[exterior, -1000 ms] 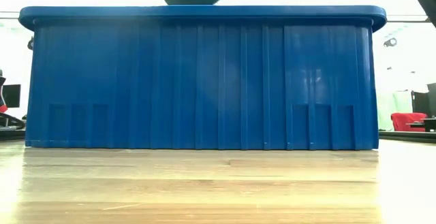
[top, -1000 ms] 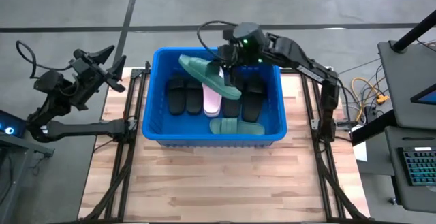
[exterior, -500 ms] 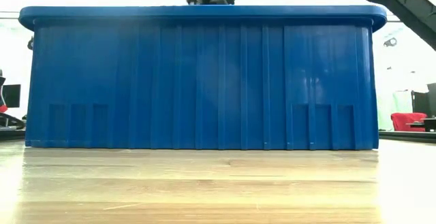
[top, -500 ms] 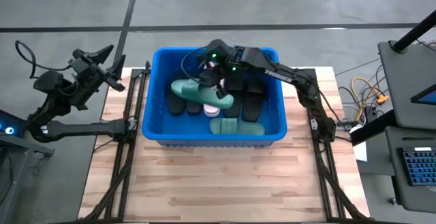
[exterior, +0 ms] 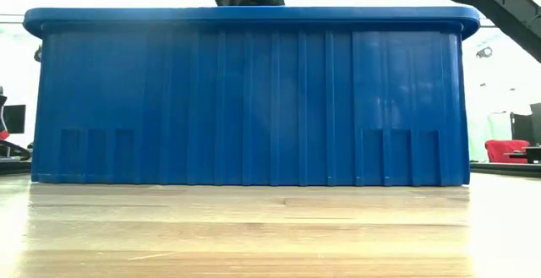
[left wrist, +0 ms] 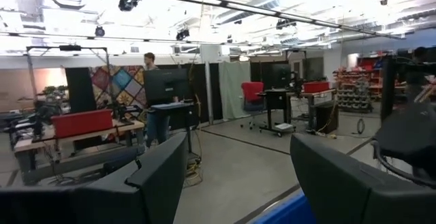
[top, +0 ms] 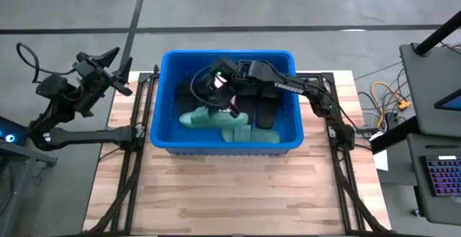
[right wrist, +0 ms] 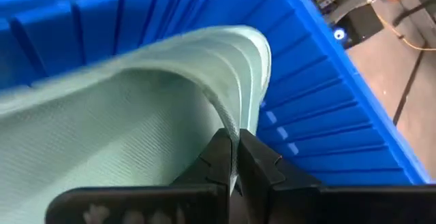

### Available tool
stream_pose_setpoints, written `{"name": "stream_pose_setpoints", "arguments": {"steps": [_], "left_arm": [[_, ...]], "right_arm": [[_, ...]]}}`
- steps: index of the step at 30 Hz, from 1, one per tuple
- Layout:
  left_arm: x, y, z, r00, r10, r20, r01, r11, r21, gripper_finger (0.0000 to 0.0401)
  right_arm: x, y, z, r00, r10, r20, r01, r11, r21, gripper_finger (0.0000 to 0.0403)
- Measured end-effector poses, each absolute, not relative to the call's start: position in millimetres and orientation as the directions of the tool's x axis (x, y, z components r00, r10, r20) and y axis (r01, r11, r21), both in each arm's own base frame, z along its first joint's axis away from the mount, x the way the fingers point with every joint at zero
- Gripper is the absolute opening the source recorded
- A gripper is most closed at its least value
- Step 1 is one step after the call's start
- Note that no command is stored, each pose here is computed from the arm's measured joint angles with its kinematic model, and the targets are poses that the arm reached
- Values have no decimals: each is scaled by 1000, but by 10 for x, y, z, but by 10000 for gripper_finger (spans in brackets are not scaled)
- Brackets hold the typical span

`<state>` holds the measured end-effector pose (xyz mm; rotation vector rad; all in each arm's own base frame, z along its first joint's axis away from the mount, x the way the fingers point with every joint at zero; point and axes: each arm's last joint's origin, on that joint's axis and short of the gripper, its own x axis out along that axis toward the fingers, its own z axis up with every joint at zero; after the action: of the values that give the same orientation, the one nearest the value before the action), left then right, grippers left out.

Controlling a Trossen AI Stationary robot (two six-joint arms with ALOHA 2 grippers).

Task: Pick and place slides into bin
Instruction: Put the green slide into the blue bin

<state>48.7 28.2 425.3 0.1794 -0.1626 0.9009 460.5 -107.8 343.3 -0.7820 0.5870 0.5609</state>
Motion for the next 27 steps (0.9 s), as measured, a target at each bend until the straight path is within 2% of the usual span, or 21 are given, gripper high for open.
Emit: {"name": "stream_pose_setpoints", "arguments": {"steps": [10,21,27], "left_arm": [[495,287,4252,600,771,211,-797,598,84,244],[501,292,4251,590,780,207,-805,588,81,244],[500,293,4251,585,784,206,-809,583,79,244]], "right_arm": [[4867,-1086,2930,645,241,-725,-729,478,-490,8],[5052,-884,2862,695,259,-671,-707,419,-570,8],[5252,-795,2533,695,258,-671,-708,405,-578,8]]}}
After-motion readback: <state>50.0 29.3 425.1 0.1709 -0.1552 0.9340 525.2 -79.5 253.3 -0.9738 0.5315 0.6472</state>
